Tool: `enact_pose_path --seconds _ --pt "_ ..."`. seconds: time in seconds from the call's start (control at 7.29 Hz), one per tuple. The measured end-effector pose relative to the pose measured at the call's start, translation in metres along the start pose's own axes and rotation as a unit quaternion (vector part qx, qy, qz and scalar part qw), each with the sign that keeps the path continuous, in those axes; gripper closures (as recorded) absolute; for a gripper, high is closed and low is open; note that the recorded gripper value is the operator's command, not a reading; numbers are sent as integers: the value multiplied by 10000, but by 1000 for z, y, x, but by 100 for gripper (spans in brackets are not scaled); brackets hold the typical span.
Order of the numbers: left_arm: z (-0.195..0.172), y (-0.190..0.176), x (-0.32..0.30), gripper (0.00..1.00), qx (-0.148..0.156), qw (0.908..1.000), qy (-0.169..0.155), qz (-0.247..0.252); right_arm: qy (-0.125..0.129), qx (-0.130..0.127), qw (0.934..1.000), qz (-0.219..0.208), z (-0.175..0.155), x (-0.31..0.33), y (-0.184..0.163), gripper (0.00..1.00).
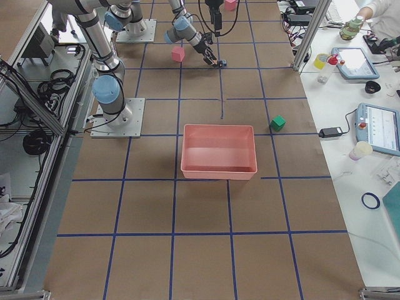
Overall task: Align button upright
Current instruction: 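Lower the left gripper over the lying button and grasp its body, then lift and rotate the button with the left gripper, yellow cap up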
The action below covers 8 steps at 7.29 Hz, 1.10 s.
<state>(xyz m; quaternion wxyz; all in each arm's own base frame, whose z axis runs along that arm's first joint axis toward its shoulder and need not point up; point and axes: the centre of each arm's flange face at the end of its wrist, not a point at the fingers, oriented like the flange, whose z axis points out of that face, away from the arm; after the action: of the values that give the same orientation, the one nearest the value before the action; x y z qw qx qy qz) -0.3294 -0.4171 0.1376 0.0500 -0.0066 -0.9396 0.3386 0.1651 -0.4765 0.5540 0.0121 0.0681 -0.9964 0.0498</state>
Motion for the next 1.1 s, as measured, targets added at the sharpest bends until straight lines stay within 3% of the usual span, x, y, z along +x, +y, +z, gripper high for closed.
enact_pose_path --seconds 0.14,0.41,0.69,0.82,0.96,1.1 --pt "1 0 0 86 -3 10000 -3 13 -4 -2 10000 0 0 0 0 0" --pt "-2 -4 1 91 46 10000 22 31 -8 -12 10000 0 1 0 0 0" --pt "-18 -29 6 91 241 9996 121 -73 -10 -30 10000 -1 3 0 0 0" --pt "-24 -44 8 86 179 9997 102 -141 -10 -31 10000 -1 3 0 0 0" --pt "-26 -60 9 87 -95 9997 49 -227 -10 -33 10000 -1 3 0 0 0" --pt "-27 -82 8 87 -629 9972 66 -403 -10 -35 10000 -1 3 0 1 0"
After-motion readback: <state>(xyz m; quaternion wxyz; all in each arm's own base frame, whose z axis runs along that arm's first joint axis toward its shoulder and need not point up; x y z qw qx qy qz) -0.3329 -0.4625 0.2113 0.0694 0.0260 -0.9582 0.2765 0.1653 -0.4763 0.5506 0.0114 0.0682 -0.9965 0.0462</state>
